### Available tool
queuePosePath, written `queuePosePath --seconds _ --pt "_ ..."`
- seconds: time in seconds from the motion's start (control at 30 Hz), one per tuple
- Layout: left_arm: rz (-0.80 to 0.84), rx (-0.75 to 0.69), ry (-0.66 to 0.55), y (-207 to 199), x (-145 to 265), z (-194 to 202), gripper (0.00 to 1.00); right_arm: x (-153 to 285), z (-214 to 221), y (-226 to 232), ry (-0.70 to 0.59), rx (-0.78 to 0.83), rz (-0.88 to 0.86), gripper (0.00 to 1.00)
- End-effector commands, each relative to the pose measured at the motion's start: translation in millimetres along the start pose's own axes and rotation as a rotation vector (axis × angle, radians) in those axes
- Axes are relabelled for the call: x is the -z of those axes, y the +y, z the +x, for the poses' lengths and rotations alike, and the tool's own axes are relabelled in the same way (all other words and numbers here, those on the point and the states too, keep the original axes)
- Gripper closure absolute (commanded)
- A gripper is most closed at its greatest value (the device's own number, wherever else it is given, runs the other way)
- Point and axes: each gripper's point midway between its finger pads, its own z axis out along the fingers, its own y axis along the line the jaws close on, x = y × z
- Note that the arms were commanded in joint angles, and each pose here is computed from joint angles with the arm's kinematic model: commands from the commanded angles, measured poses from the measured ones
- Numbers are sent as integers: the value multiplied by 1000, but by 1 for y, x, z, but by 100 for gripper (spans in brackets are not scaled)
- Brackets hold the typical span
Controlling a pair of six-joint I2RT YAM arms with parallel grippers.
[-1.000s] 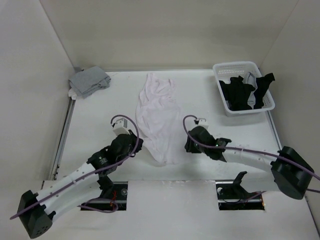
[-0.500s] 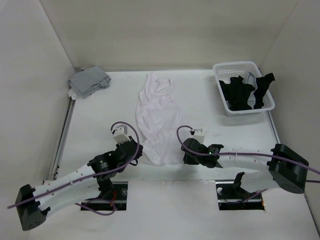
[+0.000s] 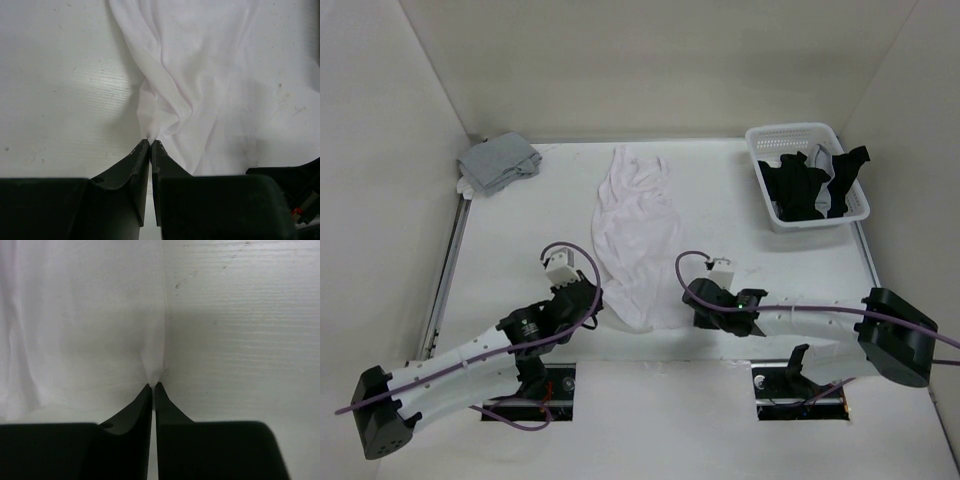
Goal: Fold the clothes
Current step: Flatten the tank top out
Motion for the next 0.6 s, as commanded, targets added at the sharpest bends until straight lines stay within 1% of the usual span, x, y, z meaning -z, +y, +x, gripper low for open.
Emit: queuePosePath --seconds 0.0,0.03,0.07,0.1,0.13,0.17,0.2,0.23,0.27,0.4,0.43,0.47,0.57 --pt "51 32 -105 -26 11 -39 96 10 -11 -15 -69 -6 66 98" --pt "61 19 -164 -35 19 -61 97 32 -34 -3 -164 -7 20 100" --pt "64 16 -197 -39 23 -74 97 46 -45 2 -203 -6 -1 100" --pt "70 6 -258 -46 33 -96 97 64 -60 7 -252 -5 -27 100" --pt "75 -7 -361 -57 53 -134 97 115 -100 15 -378 -11 -90 100" --pt "74 -10 -414 -62 64 -154 97 143 -120 17 -441 -18 -120 100" --pt "72 -12 -454 -65 73 -169 97 183 -147 16 -523 -14 -154 100" --pt "75 -9 -553 -75 99 -207 97 219 -169 15 -596 -23 -190 100" --pt "83 0 -587 -79 110 -221 97 238 -179 15 -631 -24 -210 100" --pt "149 68 -792 -104 177 -301 97 366 -250 14 -858 -6 -329 100" --pt "151 73 -822 -106 186 -312 97 379 -259 16 -886 0 -334 100" --pt "161 100 -895 -108 208 -338 97 394 -270 17 -921 8 -338 100" --pt "201 134 -981 -115 239 -369 97 443 -306 24 -1054 22 -365 100"
